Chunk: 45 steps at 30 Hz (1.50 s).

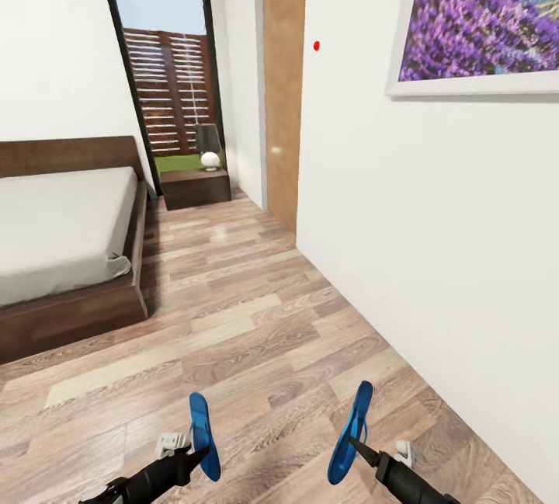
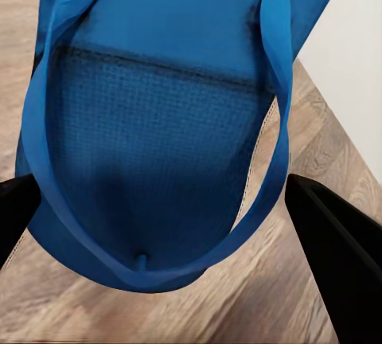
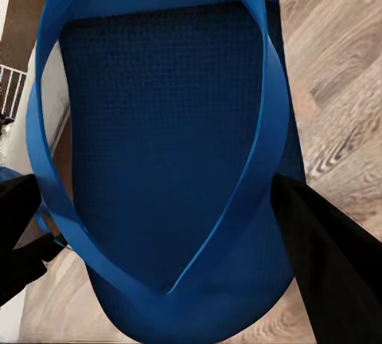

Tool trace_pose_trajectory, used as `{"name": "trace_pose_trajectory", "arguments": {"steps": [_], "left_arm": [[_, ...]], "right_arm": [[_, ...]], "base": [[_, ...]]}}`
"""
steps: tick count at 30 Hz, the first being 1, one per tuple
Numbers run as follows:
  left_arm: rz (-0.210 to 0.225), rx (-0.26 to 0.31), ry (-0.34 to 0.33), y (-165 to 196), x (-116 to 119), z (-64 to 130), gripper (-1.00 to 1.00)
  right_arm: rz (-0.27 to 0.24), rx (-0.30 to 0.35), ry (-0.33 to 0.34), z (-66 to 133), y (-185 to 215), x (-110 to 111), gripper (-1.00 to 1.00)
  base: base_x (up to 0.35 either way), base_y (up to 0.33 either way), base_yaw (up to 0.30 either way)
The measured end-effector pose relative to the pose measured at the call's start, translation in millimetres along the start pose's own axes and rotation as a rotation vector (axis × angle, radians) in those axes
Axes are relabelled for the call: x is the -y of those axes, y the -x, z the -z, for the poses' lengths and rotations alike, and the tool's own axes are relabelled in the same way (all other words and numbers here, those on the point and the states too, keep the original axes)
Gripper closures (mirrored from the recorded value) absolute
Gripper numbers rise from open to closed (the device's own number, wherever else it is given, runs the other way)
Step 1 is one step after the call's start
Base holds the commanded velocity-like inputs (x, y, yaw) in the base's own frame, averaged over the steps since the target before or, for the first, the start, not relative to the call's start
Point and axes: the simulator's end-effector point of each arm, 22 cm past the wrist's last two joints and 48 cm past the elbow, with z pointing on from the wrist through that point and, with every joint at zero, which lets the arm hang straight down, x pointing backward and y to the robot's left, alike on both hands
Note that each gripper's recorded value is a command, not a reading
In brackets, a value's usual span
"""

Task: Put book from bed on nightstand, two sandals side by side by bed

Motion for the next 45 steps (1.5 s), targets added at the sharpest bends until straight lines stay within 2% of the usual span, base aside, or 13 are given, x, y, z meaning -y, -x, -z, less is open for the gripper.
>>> {"name": "trace_pose_trajectory", "arguments": {"steps": [45], "left_arm": [[0.019,-0.015,-0.001,-10.0,1.7,-0.7,1.00]], "right_arm": [[-0.004,-0.003,-0.002,0.0,-1.4,1.3,1.00]], "base": [[0.000,0.000,0.284]]}}
